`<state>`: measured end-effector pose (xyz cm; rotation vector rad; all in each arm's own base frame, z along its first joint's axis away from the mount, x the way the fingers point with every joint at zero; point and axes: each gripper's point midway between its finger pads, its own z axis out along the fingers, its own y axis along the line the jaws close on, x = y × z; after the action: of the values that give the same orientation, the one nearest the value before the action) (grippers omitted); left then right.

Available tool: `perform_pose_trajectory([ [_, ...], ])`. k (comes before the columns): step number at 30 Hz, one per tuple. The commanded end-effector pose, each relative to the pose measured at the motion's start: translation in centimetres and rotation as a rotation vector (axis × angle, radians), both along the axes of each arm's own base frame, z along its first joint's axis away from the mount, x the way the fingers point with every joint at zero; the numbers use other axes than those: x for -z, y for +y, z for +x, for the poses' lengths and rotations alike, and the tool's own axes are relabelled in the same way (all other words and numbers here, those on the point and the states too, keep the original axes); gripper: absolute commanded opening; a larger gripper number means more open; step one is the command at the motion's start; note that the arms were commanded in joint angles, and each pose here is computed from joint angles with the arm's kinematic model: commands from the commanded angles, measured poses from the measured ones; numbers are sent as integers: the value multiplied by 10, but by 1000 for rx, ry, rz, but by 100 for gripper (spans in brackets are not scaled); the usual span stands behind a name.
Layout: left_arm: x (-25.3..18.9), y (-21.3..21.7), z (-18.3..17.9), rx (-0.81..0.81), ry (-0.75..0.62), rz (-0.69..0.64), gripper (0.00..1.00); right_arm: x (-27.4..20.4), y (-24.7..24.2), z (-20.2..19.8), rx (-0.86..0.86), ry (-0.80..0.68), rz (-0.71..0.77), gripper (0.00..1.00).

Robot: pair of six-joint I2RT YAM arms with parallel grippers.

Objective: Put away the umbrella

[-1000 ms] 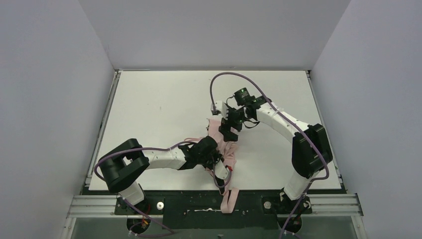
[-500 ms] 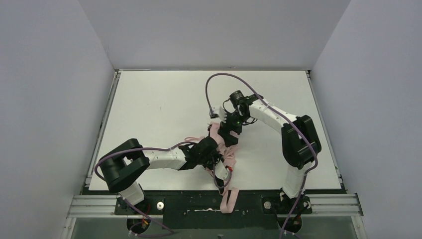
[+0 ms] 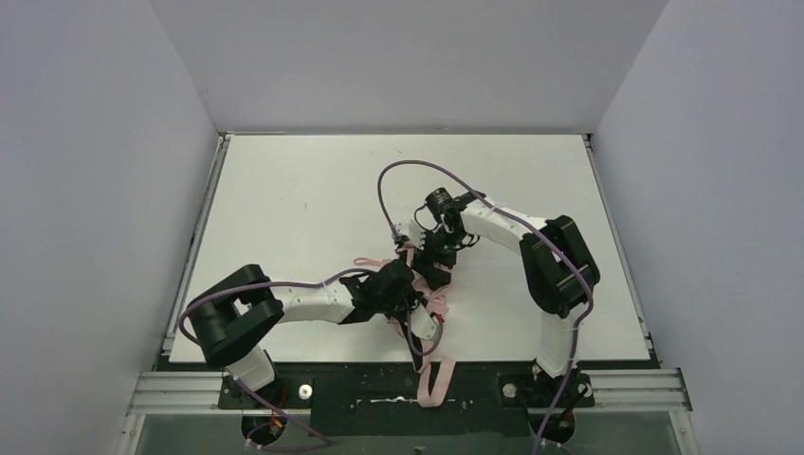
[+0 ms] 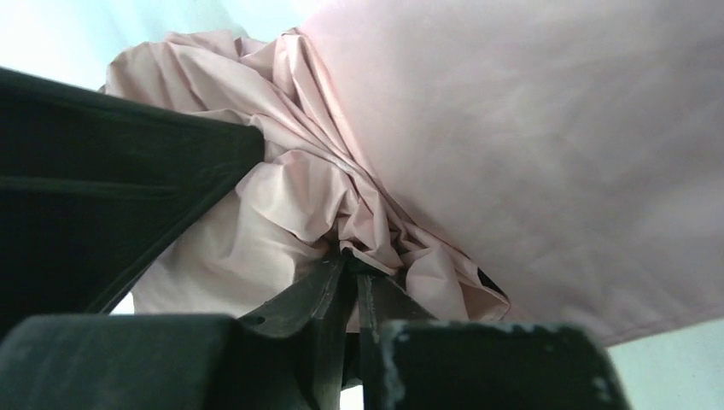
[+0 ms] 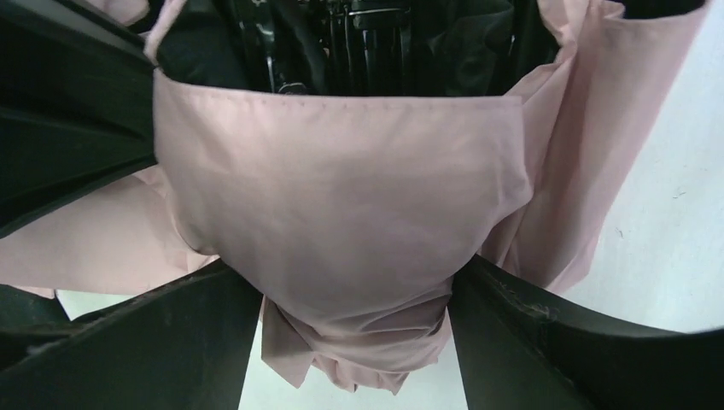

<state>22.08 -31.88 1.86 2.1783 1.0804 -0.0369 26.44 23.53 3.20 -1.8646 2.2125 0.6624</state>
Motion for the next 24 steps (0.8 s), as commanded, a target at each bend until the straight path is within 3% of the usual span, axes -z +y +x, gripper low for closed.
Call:
perform_pose_trajectory([
  [1,-10,6,-1,-75,32,-36,12,27,-13,-24,6,80,-99,70],
  [6,-34,2,-1,-123,34,-141,35,31,-13,-9,47,14,-99,44],
  [9,-50,0,-4,-150,49,-206,57,28,-12,-1,66,-27,-85,33],
  [12,-71,-1,-11,-175,78,-299,70,25,-12,8,83,-75,-72,23],
  [17,-104,5,-25,-235,150,-449,79,18,-9,24,81,-187,-48,16],
  [24,-163,34,-32,-430,289,-758,83,6,-6,48,44,-402,3,14],
])
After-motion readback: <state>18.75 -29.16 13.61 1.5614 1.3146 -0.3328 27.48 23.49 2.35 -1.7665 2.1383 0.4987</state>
